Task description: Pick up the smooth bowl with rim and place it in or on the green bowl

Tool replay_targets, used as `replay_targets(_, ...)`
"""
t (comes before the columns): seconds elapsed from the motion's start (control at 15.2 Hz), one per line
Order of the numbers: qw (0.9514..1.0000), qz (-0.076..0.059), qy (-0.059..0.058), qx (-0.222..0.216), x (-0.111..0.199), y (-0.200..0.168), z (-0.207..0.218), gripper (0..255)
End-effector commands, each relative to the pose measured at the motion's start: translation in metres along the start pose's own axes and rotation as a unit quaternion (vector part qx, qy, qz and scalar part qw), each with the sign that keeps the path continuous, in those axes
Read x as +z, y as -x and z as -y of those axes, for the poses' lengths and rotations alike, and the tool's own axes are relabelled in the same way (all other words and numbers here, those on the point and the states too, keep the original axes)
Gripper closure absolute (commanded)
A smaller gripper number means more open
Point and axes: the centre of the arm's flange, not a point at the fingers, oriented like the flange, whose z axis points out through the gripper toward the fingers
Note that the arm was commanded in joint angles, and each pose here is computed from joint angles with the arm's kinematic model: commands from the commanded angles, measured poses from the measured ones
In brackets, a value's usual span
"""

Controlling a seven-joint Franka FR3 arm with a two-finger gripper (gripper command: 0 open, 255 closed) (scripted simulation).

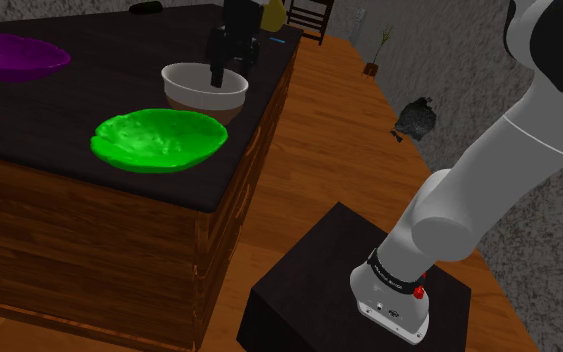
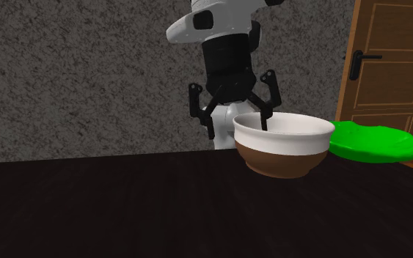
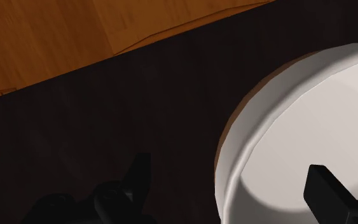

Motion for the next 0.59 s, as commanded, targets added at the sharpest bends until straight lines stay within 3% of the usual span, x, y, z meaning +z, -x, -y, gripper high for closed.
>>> replay_targets(0.0,1.0000,0.000,0.000,0.000,0.0006,-0.0001,0.0001,0)
replay_targets(0.26,1.0000,0.000,0.000,0.000,0.0006,-0.0001,0.0001,0)
replay_targets(0.33,1.0000,0.000,0.000,0.000,0.0006,-0.0001,0.0001,255)
replay_targets(0.53,1.0000,0.000,0.000,0.000,0.0005,-0.0001,0.0001,255)
